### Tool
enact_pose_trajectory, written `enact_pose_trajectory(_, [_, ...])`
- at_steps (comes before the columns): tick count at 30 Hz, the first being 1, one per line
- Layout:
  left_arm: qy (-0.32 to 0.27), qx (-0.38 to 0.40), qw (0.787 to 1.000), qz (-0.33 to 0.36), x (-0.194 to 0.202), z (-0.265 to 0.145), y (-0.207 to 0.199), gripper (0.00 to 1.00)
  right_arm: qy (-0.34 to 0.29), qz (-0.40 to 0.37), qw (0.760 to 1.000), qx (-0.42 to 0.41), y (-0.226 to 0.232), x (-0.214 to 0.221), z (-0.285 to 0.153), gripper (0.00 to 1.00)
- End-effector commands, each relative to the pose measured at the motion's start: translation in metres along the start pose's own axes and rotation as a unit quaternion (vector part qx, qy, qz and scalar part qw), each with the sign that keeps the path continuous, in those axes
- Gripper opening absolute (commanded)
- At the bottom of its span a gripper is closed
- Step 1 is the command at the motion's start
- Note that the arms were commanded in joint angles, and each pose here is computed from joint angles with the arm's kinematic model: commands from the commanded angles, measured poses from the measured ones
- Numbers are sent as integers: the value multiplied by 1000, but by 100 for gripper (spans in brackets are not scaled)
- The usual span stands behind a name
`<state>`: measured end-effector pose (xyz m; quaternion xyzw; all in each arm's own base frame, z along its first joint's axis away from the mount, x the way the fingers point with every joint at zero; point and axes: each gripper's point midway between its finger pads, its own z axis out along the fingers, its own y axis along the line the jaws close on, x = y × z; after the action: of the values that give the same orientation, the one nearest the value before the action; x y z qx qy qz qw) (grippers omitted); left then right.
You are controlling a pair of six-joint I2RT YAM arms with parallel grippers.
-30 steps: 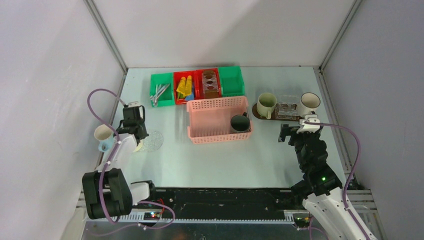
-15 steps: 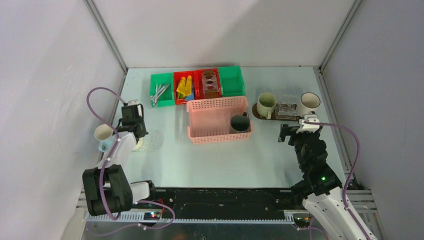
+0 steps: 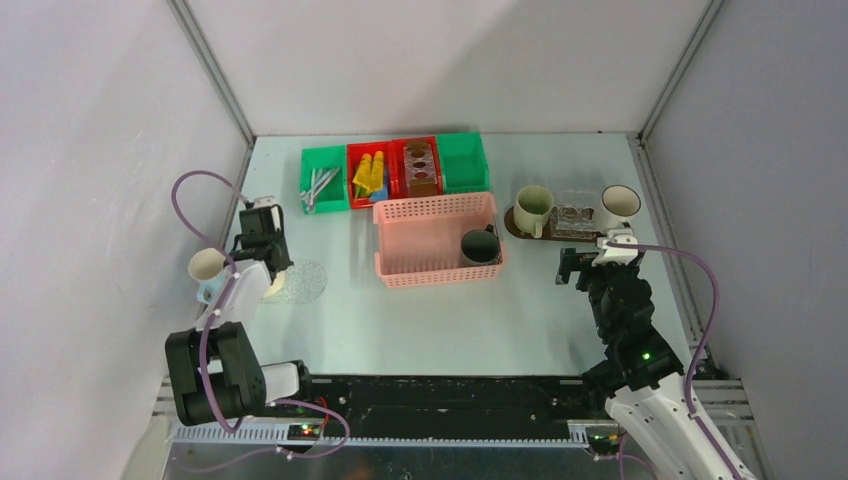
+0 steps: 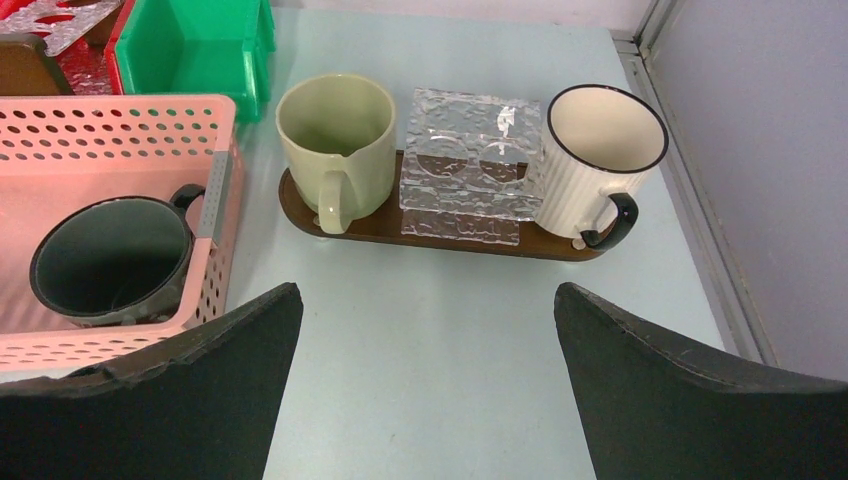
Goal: Prepare toiletry sets of a toothbrush and toothpaste on the tray
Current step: Place the cup on the tray.
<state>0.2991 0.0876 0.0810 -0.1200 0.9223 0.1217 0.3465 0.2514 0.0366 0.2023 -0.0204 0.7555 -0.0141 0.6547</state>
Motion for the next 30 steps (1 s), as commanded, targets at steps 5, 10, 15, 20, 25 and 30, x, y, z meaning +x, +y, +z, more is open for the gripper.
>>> enact_pose_trajectory(5, [-63, -16, 998, 10, -44, -7, 11, 25, -10, 2, 1000, -7, 4, -9, 1, 99])
enact_pose_trajectory(10, [-68, -19, 997, 15, -45, -12, 13, 31, -8, 2, 1000, -9, 4, -8, 2, 99])
enact_pose_trajectory(15, [-75, -21, 997, 15, -48, -19, 15, 46, -8, 2, 1000, -11, 5, -8, 2, 99])
enact_pose_trajectory(20, [-95, -9, 995, 4, -55, -32, 13, 65, -6, 1, 1000, -10, 5, -8, 2, 100])
enact_pose_trajectory(25, [-132, -6, 991, 0, -73, -55, 0, 78, -3, 1, 1000, -11, 6, -7, 3, 99])
enact_pose_trajectory(30, [-161, 9, 987, -3, -88, -80, -32, 88, -1, 0, 1000, -16, 8, -7, 3, 99])
